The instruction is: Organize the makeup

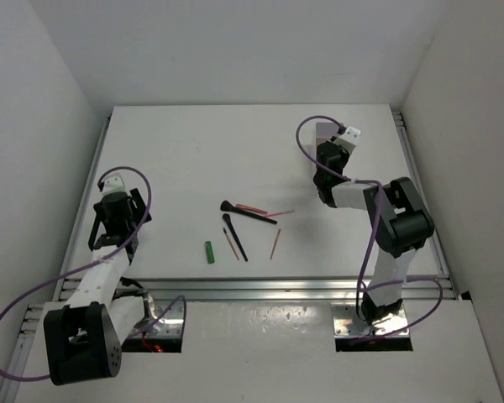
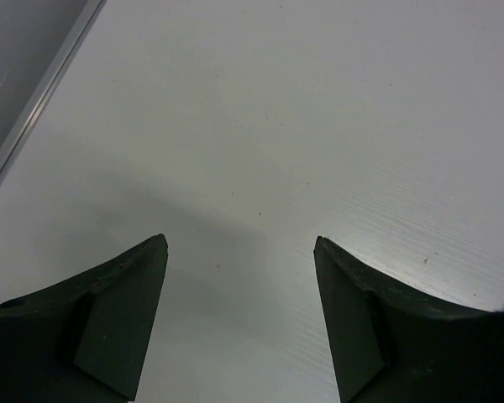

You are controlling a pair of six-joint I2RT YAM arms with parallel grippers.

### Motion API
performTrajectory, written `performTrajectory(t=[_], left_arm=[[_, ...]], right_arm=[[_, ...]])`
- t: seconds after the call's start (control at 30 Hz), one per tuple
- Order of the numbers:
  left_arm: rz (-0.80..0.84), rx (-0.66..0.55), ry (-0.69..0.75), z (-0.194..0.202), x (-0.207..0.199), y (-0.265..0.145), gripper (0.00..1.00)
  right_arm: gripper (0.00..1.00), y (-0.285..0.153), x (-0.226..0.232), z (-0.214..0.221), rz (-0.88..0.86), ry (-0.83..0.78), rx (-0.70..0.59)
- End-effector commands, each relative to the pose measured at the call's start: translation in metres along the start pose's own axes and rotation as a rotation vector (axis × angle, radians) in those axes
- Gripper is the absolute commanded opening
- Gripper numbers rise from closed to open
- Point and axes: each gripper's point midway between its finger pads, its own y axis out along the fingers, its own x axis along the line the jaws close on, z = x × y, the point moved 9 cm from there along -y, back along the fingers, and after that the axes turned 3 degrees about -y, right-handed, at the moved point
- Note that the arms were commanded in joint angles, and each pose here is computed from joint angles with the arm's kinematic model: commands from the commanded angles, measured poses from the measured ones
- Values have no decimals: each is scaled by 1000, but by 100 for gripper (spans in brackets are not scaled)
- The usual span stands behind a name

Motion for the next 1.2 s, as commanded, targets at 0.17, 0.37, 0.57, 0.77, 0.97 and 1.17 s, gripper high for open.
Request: performTrajectory(t=[0.17, 0.37, 0.57, 0.77, 0.97, 1.17], left_arm=[[5, -31, -22, -3, 1, 2, 76], [14, -28, -21, -1, 0, 3, 76], [18, -46, -26, -4, 0, 0, 76], [33, -71, -29, -6, -2, -2, 76], [0, -116, -41, -11, 1, -1, 76], [-27, -150, -43, -13, 2, -6, 76]], right_arm=[[2, 2, 10, 4, -48, 128, -60], [38, -3, 7, 1, -88, 119, -76], [61, -15, 5, -17, -147, 56, -123], [75, -49, 14, -55, -220, -244, -146], [78, -128, 75, -46, -828, -535, 426], [78, -239, 150, 25, -1191, -703, 742]])
